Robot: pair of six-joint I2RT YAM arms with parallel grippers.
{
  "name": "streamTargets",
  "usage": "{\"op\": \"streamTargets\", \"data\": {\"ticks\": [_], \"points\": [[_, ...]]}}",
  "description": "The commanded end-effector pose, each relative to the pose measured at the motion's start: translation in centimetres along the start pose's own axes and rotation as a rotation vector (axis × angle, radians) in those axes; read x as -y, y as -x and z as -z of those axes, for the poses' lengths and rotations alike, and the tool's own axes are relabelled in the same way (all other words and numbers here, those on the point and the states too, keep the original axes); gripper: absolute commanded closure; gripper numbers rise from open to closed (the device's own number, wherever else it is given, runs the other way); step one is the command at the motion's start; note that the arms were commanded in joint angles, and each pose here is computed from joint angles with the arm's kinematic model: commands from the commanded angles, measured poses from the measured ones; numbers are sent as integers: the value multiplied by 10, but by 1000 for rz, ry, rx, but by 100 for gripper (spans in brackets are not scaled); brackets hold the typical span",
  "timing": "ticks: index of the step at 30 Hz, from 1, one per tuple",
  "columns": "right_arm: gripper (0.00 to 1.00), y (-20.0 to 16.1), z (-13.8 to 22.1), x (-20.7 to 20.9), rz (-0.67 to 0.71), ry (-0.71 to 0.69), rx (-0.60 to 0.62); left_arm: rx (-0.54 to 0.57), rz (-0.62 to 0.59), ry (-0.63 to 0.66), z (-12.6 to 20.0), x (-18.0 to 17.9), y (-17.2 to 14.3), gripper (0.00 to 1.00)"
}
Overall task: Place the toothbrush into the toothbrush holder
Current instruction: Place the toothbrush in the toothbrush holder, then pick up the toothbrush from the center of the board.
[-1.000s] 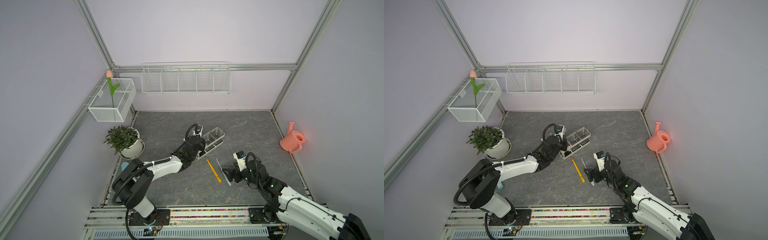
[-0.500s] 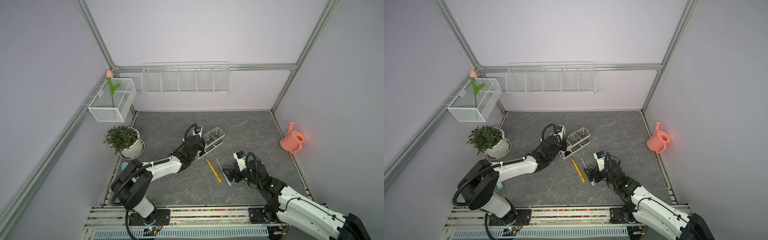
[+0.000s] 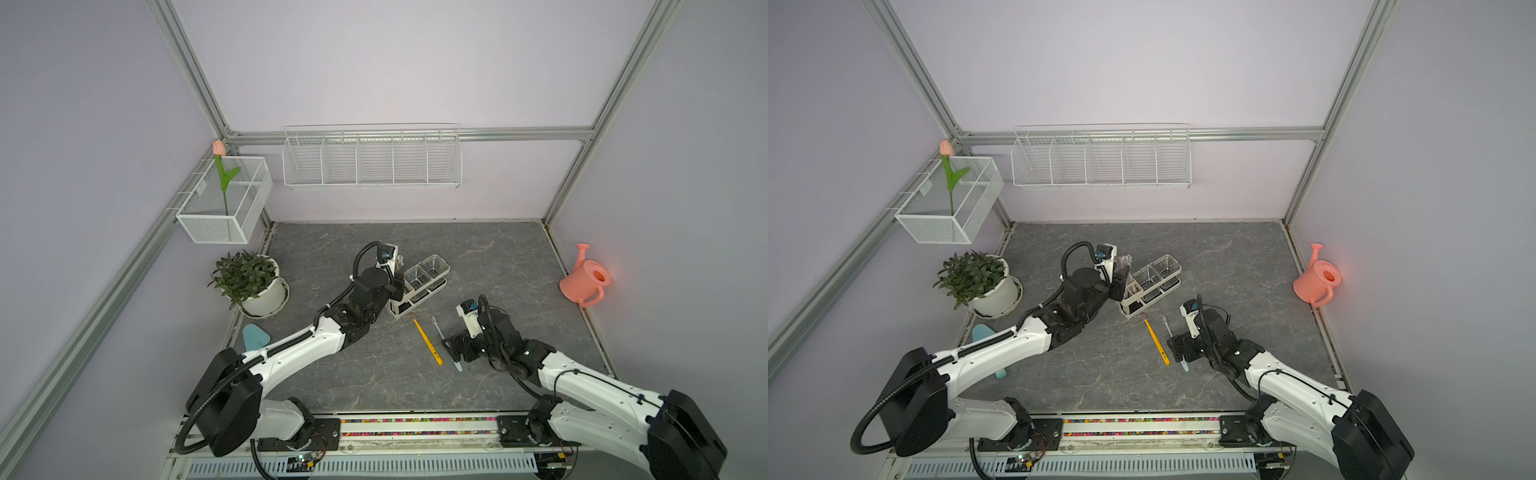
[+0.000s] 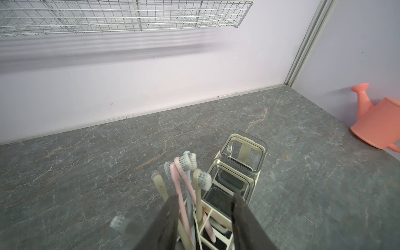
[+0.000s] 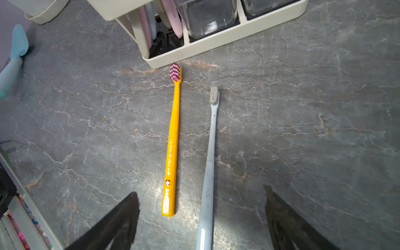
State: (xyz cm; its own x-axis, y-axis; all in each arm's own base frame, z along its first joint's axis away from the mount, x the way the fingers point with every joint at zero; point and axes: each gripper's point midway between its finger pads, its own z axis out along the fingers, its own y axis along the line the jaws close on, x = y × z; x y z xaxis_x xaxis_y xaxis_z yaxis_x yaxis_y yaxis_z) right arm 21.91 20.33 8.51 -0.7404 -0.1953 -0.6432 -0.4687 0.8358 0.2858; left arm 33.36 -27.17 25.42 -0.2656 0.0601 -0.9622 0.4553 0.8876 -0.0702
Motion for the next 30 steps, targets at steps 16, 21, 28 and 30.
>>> {"op": "streamTargets", "data": {"ticks": [16,21,28,30], "points": [[30,-13,-39,9,-16,-126,-292,85,194,-20,138,-41,10,49],[31,-23,-46,11,-20,-145,-326,38,166,-22,136,-40,0,48],[34,-42,-58,15,-29,-176,-385,43,180,-42,133,-37,-6,47],[34,-44,-59,16,-24,-191,-389,43,179,-47,133,-36,-7,47]]}}
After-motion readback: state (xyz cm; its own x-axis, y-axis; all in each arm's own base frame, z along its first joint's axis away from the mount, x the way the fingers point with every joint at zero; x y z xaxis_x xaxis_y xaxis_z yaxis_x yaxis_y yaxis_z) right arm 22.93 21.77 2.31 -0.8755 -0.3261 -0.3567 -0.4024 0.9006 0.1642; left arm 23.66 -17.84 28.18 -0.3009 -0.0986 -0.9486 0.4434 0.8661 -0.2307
